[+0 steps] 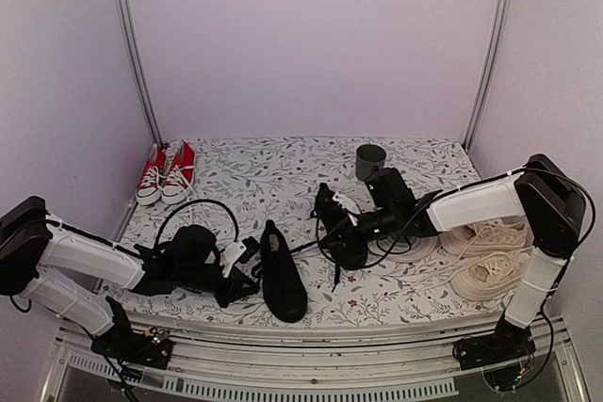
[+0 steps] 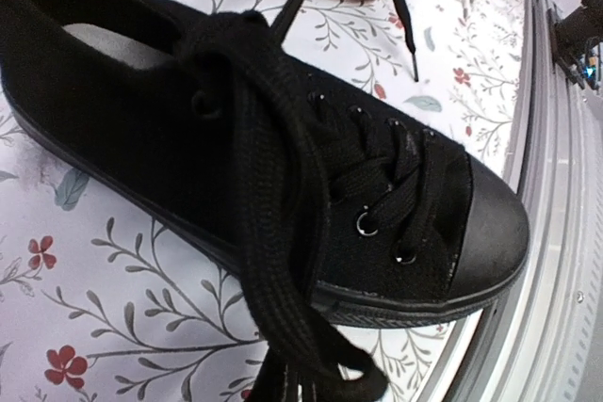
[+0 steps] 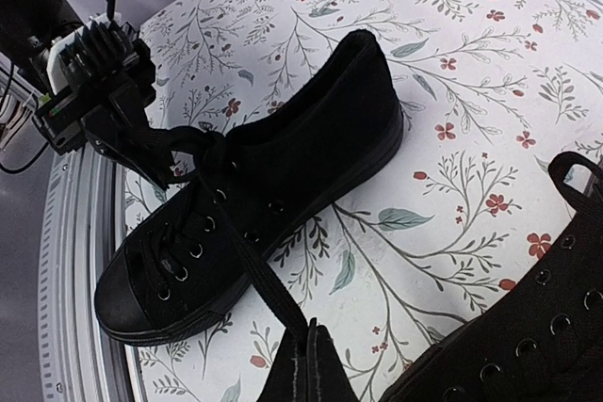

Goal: Tie the shoes
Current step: Tie the loops with the shoelace on the shoe.

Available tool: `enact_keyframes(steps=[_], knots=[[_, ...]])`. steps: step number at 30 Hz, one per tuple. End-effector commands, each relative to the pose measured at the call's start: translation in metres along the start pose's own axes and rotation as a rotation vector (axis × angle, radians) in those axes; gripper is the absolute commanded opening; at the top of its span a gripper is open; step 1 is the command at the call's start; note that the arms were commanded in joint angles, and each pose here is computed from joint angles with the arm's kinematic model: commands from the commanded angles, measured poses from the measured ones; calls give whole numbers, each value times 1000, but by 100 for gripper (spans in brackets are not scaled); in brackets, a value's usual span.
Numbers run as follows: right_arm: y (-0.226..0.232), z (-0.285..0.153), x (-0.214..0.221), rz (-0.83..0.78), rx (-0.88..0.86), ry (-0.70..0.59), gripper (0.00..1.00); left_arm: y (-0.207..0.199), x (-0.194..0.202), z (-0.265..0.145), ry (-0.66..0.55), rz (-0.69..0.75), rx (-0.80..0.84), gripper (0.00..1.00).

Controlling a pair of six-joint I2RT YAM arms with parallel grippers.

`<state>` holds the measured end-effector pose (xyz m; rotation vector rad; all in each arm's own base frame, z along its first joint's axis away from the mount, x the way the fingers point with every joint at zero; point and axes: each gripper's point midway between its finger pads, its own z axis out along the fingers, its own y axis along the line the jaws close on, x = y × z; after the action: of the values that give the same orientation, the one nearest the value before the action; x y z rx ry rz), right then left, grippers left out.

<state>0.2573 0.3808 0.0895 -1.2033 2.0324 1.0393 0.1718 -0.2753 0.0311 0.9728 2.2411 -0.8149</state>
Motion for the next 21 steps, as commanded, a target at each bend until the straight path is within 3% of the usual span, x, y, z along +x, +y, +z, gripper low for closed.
enact_keyframes(steps=[1,11,18,21], knots=[[6,-1,-9,6,-33,-30,1,7,5,-6,-26,-44,-13,0],[6,5,-6,4,-59,-21,1,-5,30,11,182,-173,61,0],[4,7,-4,0,-50,-6,1,-2,57,0,213,-331,36,0],[5,7,2,6,-57,-3,1,2,57,-1,214,-311,16,0]])
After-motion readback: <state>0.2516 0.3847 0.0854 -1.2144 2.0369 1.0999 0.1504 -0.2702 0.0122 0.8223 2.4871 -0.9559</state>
